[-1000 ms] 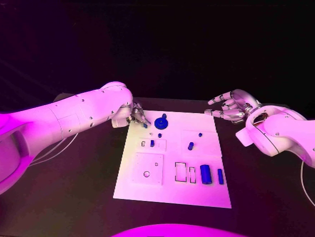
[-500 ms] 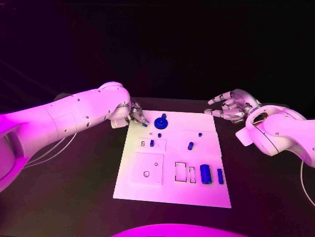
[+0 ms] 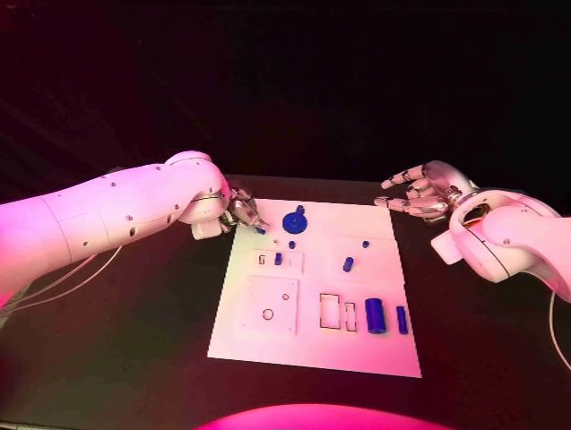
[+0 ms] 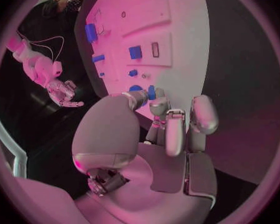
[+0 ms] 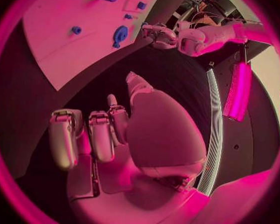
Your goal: Assemble the parts on the task board
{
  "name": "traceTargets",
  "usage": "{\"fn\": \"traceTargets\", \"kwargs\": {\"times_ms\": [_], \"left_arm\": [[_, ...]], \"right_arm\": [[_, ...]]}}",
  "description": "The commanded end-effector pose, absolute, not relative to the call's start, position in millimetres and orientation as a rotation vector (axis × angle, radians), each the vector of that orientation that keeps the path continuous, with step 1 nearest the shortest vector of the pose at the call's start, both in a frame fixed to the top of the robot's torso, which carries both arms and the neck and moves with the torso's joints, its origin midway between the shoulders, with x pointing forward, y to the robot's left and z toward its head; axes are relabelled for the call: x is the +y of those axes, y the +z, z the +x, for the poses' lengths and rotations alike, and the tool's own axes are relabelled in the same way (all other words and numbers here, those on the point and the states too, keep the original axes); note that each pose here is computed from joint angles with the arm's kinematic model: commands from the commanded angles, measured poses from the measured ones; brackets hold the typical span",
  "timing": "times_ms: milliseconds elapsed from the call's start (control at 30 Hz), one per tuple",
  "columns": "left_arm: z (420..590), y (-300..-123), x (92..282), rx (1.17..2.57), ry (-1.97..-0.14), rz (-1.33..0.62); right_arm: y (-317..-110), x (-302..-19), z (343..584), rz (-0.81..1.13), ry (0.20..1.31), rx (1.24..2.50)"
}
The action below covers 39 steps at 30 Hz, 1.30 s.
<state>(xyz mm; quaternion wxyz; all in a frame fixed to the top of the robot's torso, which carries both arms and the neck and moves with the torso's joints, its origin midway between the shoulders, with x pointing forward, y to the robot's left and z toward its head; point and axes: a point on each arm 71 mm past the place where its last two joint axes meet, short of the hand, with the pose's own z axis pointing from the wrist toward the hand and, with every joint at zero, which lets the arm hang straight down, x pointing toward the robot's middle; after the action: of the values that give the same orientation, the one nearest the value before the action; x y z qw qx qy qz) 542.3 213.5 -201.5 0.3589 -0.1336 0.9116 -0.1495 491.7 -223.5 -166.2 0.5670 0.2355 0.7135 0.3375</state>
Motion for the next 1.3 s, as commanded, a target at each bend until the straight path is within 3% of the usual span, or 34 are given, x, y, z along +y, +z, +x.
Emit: {"fn": "traceTargets", "kwargs": {"times_ms": [33, 533, 1300], "left_arm": [[535.2, -201.4, 211.4, 2.322, -0.426, -0.362], [508.3, -214.8, 209.8, 2.284, -0.409, -0.285], [493.5, -229.6, 198.6, 2.327, -0.37, -0.154]], "right_arm": [[-166.8, -223.1, 491.2, 0.535, 0.801, 1.685], [-168.5, -225.3, 490.7, 0.531, 0.794, 1.687], [-169.2, -226.1, 490.4, 0.529, 0.791, 1.688]]}}
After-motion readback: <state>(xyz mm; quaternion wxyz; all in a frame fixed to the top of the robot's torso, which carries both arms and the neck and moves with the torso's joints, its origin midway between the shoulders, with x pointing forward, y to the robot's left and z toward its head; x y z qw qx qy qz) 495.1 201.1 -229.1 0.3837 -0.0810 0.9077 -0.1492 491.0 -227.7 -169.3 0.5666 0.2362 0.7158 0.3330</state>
